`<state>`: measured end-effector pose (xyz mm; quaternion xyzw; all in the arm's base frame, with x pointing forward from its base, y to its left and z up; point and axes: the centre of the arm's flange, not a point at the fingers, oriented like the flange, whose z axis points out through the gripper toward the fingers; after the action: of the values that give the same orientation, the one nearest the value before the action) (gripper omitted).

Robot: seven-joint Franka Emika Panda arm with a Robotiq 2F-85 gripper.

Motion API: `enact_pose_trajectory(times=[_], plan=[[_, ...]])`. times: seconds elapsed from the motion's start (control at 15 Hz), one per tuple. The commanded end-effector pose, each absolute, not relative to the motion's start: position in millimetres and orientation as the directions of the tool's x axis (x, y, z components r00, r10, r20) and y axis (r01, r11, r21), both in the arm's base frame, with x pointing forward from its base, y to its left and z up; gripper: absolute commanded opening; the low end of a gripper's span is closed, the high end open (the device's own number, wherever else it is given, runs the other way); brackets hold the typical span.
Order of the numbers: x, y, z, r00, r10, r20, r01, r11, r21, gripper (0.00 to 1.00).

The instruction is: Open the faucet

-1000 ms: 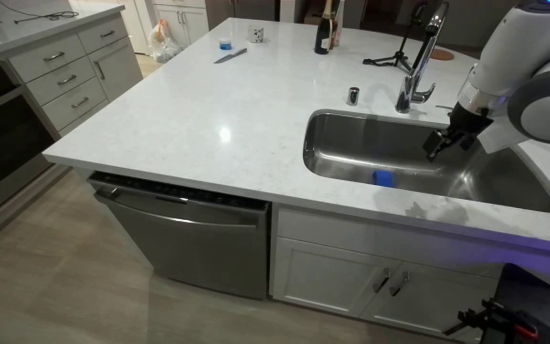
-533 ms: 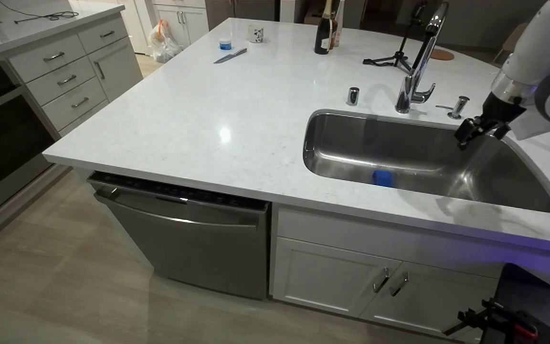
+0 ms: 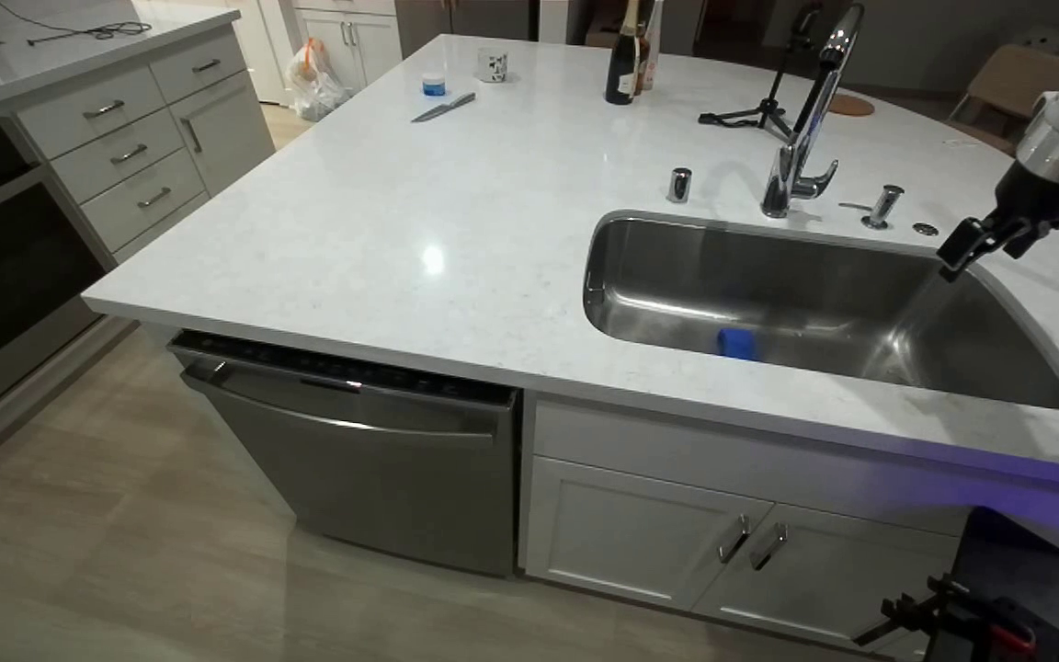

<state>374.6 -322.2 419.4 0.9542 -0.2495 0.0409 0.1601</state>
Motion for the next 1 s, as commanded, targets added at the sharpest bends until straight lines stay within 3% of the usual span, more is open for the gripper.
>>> enact_pose_trajectory(times=[0.0, 0.33, 0.93], plan=[[375.0, -321.6, 419.4, 0.873, -0.462, 0.158, -0.488, -0.825, 0.285, 1.0], [399.8, -335.8, 411.0, 0.807, -0.532, 0.257, -0.59, -0.748, 0.304, 1.0], [439.4, -403.6, 359.0, 0.519, -0.702, 0.487, -0.851, -0.372, 0.371, 1.0]])
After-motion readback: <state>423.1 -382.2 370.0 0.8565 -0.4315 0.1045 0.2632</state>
